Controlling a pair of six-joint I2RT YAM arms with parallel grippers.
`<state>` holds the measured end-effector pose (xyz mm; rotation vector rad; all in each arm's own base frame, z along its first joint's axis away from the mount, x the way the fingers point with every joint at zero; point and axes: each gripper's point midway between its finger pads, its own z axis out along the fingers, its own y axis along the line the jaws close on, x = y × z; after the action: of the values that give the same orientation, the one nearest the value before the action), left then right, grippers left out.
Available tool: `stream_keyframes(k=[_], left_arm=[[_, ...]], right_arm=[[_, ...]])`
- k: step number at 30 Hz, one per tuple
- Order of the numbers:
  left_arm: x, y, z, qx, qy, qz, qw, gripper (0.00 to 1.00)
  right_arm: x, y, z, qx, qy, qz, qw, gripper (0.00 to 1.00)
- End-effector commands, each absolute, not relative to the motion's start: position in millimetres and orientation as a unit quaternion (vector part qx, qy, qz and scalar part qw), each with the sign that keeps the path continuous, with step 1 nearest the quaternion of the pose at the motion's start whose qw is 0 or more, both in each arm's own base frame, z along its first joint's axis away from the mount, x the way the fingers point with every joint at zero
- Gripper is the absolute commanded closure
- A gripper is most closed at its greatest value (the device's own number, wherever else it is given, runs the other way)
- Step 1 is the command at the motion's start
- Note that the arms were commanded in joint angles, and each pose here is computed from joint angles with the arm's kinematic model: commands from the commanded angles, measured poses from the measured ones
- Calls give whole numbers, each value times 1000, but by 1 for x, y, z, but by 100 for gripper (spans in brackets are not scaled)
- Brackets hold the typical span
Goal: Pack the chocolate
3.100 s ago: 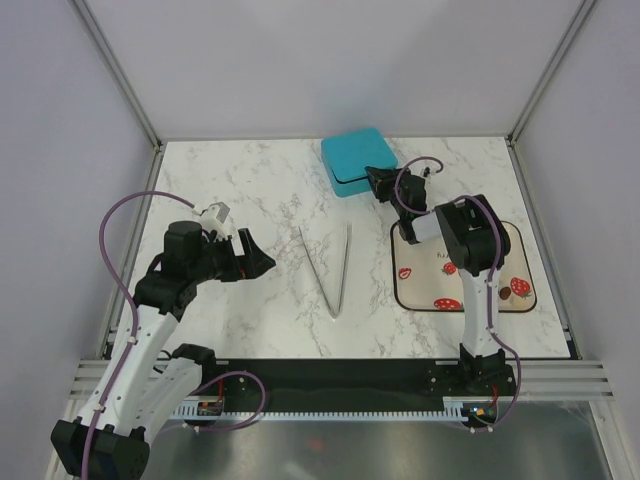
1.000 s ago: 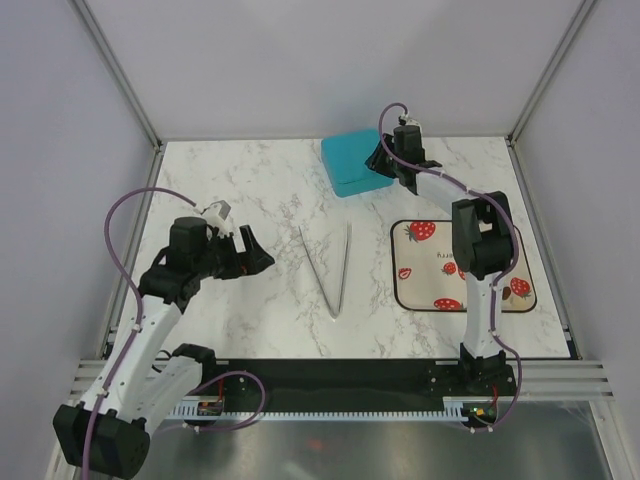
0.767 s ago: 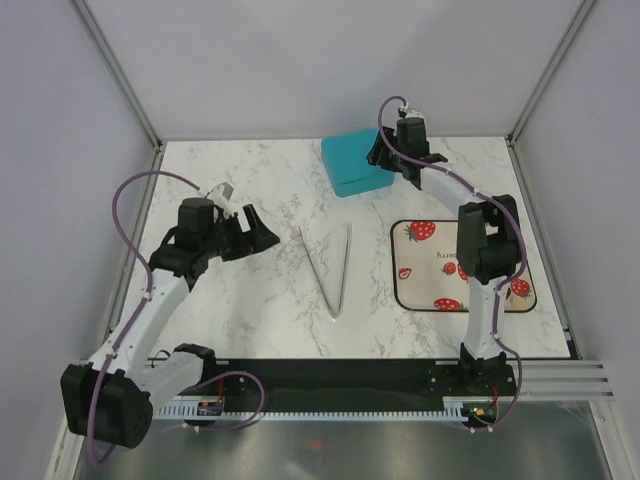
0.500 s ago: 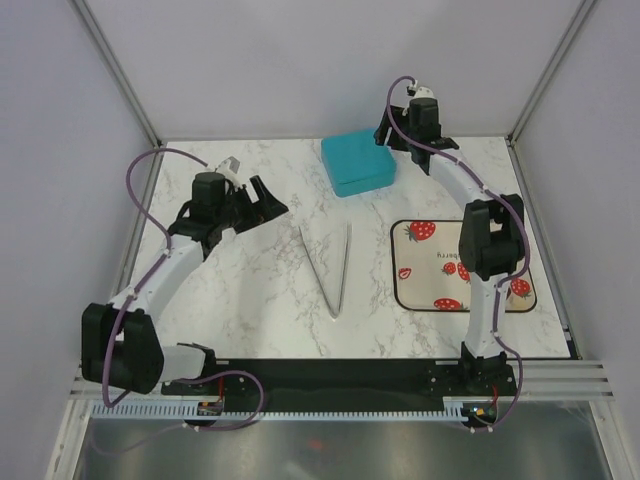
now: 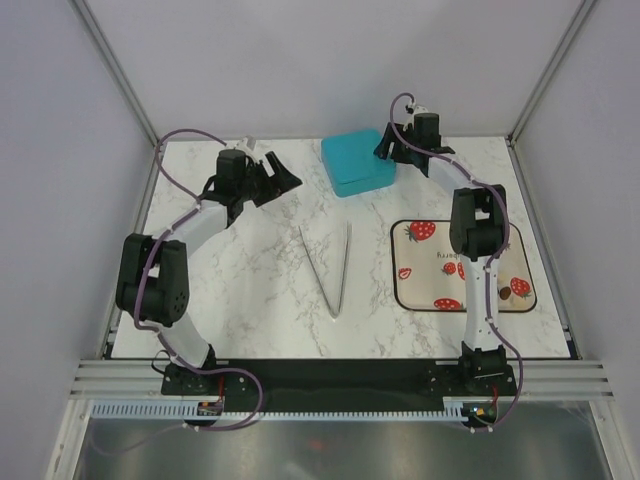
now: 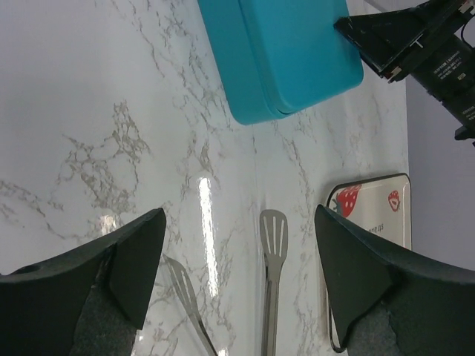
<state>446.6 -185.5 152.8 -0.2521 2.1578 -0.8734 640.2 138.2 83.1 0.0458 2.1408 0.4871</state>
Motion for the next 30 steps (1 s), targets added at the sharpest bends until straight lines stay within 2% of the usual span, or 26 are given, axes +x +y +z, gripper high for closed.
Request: stream_keyframes(k=[1, 14, 15, 22, 25, 30], left_arm=[[478, -193, 181, -93, 818, -360, 438, 11], [503, -192, 154, -81, 832, -330, 440, 12], [503, -194, 154, -77, 832, -332, 438, 12], [512, -207, 139, -49, 837, -350, 419, 18], [518, -217, 132, -37, 837, -365, 406, 24], [520, -225, 112, -35, 846, -372, 380, 28]], right_arm=[[649, 161, 100, -13, 843, 253, 474, 24], [594, 194, 72, -12, 858, 309, 411, 34], [593, 199, 85, -3, 848, 321, 421, 34], [559, 221, 87, -5, 843, 341, 416, 42], [543, 229, 83, -10, 838, 352, 417, 46], [538, 232, 75, -8, 841, 353, 409, 49]])
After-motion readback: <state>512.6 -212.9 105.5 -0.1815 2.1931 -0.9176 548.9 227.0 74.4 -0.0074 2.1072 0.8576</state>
